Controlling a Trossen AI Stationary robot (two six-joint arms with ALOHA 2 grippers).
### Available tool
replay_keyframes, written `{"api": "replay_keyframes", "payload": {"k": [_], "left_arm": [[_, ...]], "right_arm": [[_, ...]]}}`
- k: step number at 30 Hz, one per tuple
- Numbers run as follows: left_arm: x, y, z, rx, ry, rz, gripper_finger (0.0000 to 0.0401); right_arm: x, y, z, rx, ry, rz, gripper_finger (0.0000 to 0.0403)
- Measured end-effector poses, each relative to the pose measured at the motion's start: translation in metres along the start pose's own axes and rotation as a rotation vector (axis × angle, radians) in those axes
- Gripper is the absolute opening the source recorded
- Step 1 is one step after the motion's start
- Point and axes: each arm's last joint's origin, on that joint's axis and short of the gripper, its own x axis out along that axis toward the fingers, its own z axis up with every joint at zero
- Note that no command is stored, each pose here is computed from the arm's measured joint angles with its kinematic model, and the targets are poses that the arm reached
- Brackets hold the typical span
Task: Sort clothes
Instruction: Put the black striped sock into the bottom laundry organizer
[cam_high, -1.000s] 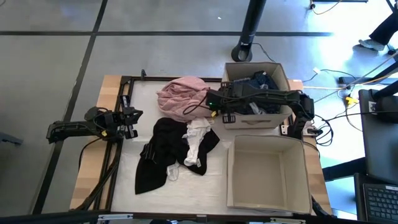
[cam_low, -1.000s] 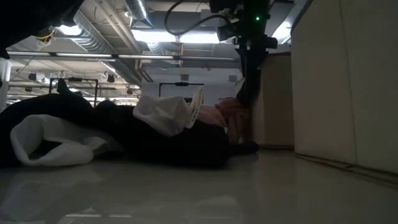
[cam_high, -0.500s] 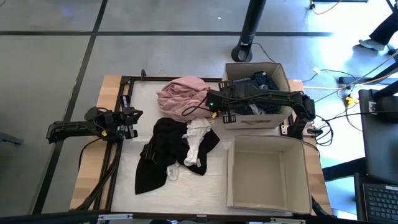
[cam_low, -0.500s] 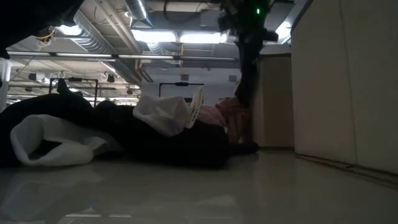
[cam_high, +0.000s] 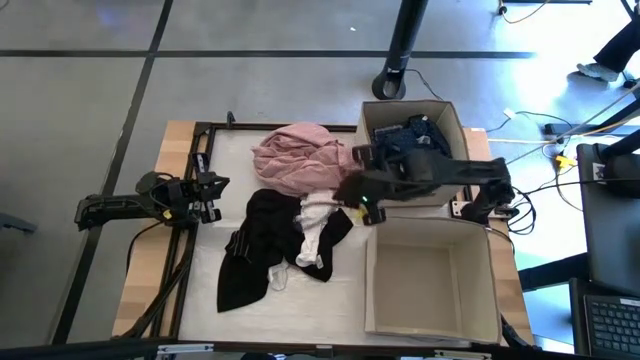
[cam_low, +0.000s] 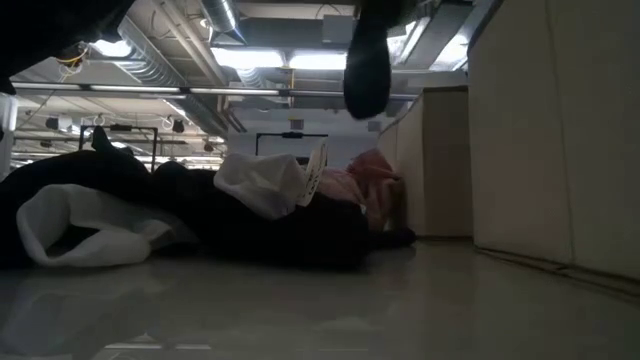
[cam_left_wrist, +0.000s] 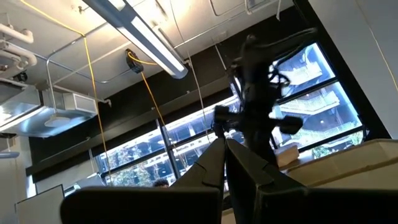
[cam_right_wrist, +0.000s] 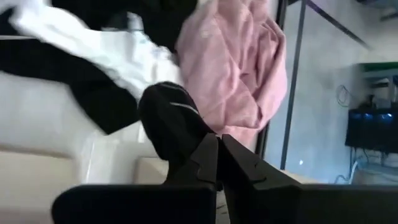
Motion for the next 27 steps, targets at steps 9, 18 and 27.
{"api": "replay_keyframes", "payload": {"k": [9, 18, 27], "left_arm": [[0.0, 0.0, 0.0, -0.001, 0.0, 0.0, 0.0005], [0.0, 0.0, -0.001, -0.005, 0.006, -0.002, 0.0005], [0.0, 0.0, -0.001, -0.004, 0.006, -0.003, 0.0005]], "right_arm": [[-0.055, 0.053, -0.002, 0.027, -0.082, 0.038, 0.0014], [-0.096, 0.089, -0.03, 0.126, -0.167, 0.055, 0.0015], [-0.092, 0.111, -0.102, 0.323, -0.041, 0.161, 0.0016]]}}
